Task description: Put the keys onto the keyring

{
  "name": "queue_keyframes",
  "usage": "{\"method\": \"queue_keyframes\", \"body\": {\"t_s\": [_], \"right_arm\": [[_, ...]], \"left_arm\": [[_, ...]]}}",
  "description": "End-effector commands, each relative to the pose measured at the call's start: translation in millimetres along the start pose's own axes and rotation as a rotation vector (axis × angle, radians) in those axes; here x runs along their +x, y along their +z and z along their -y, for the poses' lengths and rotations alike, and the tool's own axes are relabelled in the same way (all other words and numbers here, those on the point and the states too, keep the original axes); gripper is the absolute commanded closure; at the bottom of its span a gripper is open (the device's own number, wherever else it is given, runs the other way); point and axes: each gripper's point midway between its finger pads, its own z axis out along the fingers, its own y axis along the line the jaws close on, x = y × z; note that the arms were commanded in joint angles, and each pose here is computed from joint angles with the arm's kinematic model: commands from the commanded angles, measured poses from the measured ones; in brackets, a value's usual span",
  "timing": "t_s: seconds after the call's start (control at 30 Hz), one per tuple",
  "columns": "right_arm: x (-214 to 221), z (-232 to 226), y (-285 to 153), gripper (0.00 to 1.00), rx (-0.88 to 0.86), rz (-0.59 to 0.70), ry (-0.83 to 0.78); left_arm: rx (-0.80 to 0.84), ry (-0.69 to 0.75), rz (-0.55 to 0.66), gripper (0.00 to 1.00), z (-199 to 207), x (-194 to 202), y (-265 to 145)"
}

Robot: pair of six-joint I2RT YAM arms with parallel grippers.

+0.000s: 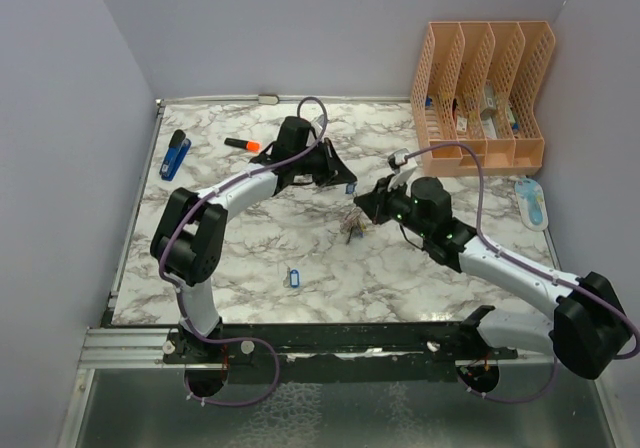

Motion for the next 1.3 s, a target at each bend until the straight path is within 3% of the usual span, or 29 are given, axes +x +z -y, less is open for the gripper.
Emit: {"method": "queue_keyframes", "body": {"t_s": [0.0, 0.57, 1.27], "right_arm": [[-43, 6, -4, 0.99, 0.069, 0.199, 0.013], [-49, 17, -6, 0.99, 0.096, 0.331, -0.040], [-66, 17, -15, 0.99, 0.112, 0.521, -0.161]], "left_arm": [[0.072, -0.082, -0.003, 1.00, 15, 5, -6], [0.220, -0.265, -0.013, 1.00, 50, -3, -8], [0.291, -0.402, -0.005, 1.00, 62, -5, -14]]}}
